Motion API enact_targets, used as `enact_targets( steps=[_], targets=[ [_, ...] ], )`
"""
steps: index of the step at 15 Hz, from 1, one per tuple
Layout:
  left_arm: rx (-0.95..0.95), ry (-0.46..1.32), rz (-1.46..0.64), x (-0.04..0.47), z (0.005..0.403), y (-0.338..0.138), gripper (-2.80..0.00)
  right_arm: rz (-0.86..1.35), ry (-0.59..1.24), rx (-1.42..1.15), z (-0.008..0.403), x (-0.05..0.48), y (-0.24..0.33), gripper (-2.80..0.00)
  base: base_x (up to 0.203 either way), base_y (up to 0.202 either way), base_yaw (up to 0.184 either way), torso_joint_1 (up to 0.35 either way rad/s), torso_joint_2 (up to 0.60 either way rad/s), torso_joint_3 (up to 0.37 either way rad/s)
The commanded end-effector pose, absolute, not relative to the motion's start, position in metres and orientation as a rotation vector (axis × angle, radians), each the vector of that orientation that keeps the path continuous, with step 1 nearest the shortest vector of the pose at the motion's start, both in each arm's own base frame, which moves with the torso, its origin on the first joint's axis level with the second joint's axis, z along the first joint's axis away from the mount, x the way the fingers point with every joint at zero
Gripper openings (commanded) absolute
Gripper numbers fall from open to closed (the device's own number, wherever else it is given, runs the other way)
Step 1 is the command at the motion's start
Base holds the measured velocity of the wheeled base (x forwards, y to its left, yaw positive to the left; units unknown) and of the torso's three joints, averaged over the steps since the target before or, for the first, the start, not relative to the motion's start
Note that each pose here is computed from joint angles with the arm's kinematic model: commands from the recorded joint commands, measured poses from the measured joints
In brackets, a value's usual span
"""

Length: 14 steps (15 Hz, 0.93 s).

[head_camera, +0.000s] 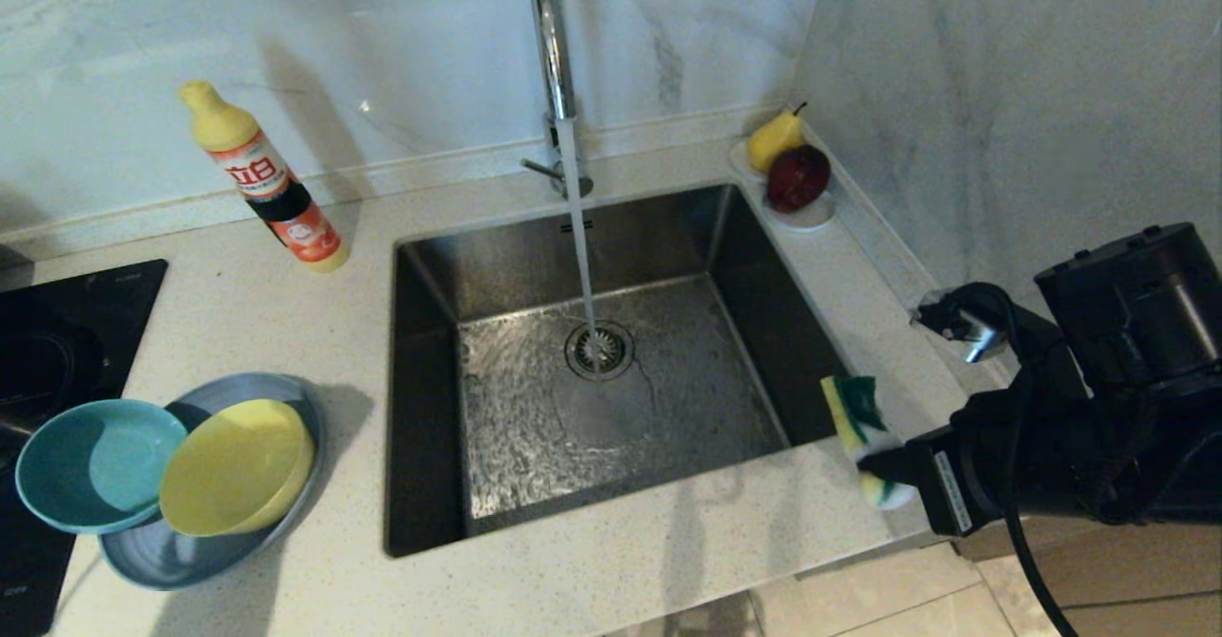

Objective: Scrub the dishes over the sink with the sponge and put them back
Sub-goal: Pick up a bowl and the sponge

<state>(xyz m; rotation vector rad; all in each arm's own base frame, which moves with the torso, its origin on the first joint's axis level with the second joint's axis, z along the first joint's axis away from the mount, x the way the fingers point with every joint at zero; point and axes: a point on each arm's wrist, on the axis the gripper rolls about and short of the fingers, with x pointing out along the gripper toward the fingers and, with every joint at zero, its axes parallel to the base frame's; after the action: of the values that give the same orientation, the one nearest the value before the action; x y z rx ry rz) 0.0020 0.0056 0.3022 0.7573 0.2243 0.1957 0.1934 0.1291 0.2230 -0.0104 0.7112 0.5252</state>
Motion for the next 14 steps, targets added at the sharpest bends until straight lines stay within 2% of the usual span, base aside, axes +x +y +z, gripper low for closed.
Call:
enact_targets(
  steps=[1,7,8,10,14],
  targets=[
    [0.772,0.323,0.16,0.014,0.294,0.006,-2.8,0.529,0.723,-0.022,0.219,0.196,0.132,-2.8,0.0,0.0,0.0,0.0,0.0,0.0],
    [0.821,0.504,0.159,0.052,0.287,0.008,-2.8,0.534,0.728,-0.033,0.217,0.203,0.136,-2.8,0.0,0.0,0.0,0.0,0.0,0.0],
    [0.821,0.531,0.158,0.058,0.283,0.008,0.0,0.537,0.727,-0.032,0.217,0.203,0.136,-2.8,0.0,0.0,0.0,0.0,0.0,0.0],
    [0.808,0.632,0.19,0.077,0.27,0.009,0.0,0.536,0.734,-0.034,0.215,0.205,0.138,-2.8,0.0,0.0,0.0,0.0,0.0,0.0],
    [0.676,0.712,0.271,0.099,0.26,0.015,0.0,0.537,0.737,-0.033,0.21,0.212,0.142,-2.8,0.0,0.0,0.0,0.0,0.0,0.0]
  ],
)
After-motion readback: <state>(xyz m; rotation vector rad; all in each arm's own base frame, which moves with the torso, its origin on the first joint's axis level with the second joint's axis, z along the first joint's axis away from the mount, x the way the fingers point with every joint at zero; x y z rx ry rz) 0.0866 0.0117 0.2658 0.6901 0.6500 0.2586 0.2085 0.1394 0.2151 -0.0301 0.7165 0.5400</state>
